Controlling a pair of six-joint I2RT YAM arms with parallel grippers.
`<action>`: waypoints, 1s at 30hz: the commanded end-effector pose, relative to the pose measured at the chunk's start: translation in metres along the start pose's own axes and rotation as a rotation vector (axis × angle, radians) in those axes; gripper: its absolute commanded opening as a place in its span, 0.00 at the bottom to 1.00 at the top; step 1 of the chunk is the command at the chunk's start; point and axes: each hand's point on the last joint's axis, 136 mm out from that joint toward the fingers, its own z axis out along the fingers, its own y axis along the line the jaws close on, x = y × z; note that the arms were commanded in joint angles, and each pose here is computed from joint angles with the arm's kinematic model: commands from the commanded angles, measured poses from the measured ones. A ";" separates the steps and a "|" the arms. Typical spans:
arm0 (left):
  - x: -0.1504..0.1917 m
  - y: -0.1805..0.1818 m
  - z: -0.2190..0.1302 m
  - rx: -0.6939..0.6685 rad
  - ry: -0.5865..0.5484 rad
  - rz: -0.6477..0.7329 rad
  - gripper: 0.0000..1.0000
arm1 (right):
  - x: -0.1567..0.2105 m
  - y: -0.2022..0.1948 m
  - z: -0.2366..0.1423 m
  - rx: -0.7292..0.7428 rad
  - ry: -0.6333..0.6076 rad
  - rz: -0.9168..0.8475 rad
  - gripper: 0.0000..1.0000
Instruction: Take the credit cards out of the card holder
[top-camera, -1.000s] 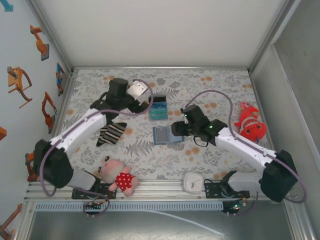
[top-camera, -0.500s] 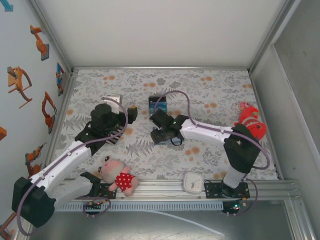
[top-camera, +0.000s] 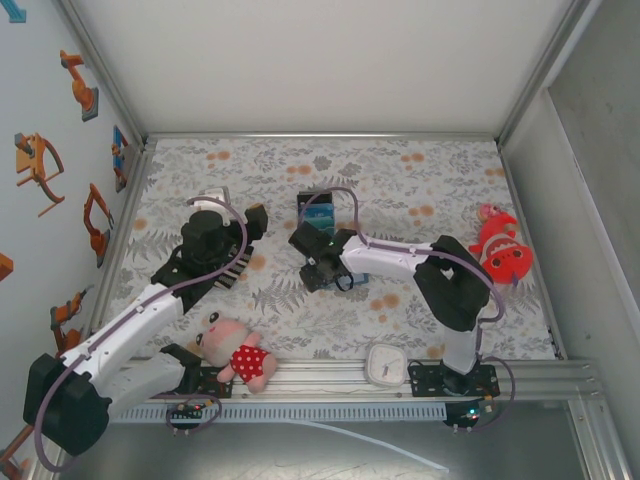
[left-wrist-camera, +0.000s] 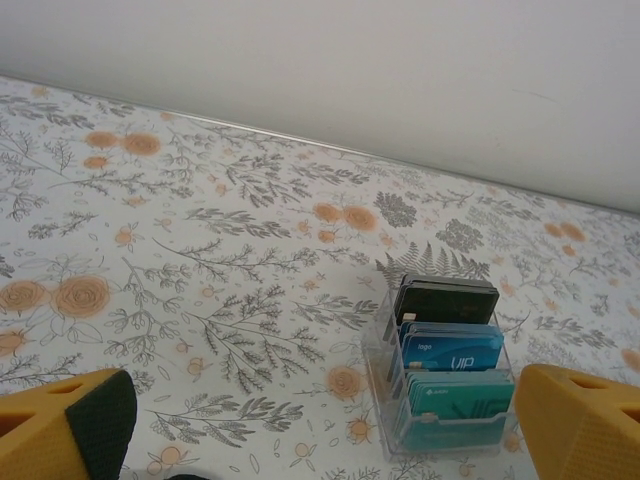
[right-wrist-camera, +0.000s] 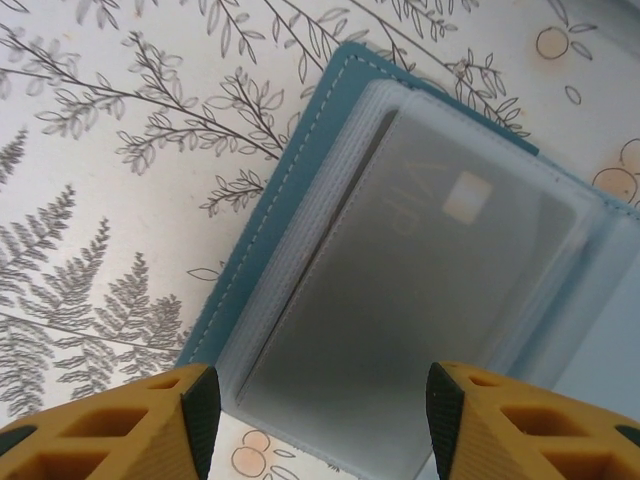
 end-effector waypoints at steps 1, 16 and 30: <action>-0.011 -0.002 0.002 -0.009 -0.030 -0.052 0.97 | -0.006 -0.007 -0.002 0.042 -0.004 -0.009 0.57; -0.013 -0.004 0.003 -0.008 -0.023 -0.079 0.97 | 0.002 -0.019 0.009 0.025 0.015 0.045 0.43; -0.015 0.002 0.002 -0.055 -0.007 -0.112 0.97 | -0.005 -0.039 -0.014 0.071 -0.084 0.097 0.20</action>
